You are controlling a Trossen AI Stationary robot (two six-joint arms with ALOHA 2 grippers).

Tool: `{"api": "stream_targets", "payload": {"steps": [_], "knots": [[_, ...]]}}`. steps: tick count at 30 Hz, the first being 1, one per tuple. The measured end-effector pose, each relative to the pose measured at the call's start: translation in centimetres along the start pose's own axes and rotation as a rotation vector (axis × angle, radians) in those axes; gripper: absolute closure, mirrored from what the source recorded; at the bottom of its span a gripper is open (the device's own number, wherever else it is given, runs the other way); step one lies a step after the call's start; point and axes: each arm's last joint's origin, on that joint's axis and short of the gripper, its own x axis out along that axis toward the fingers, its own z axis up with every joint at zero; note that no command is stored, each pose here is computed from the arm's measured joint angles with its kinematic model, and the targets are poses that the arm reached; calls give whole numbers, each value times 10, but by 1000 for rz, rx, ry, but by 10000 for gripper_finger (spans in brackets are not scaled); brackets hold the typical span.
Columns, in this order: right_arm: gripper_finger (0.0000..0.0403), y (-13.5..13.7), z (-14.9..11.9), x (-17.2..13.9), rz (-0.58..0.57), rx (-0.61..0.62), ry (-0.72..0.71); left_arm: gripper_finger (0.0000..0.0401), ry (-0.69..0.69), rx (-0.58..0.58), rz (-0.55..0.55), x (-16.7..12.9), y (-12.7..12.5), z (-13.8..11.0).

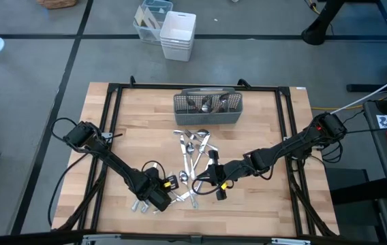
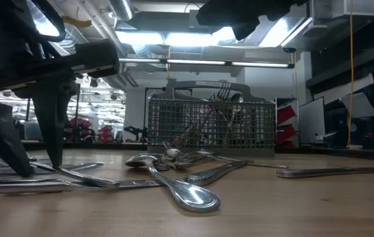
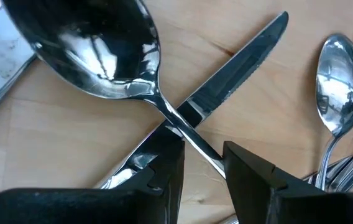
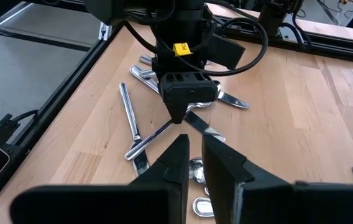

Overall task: Sort silverware
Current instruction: Put the spoon into the silverware rack

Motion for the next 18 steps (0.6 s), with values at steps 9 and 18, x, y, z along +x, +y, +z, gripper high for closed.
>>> {"api": "stream_targets", "payload": {"steps": [9,18], "knots": [[354,0,0,0,0,0,0,294,2,20,15,1,-3,3],[354,0,0,0,13,-1,3,294,33,-7,83,6,-11,12]]}}
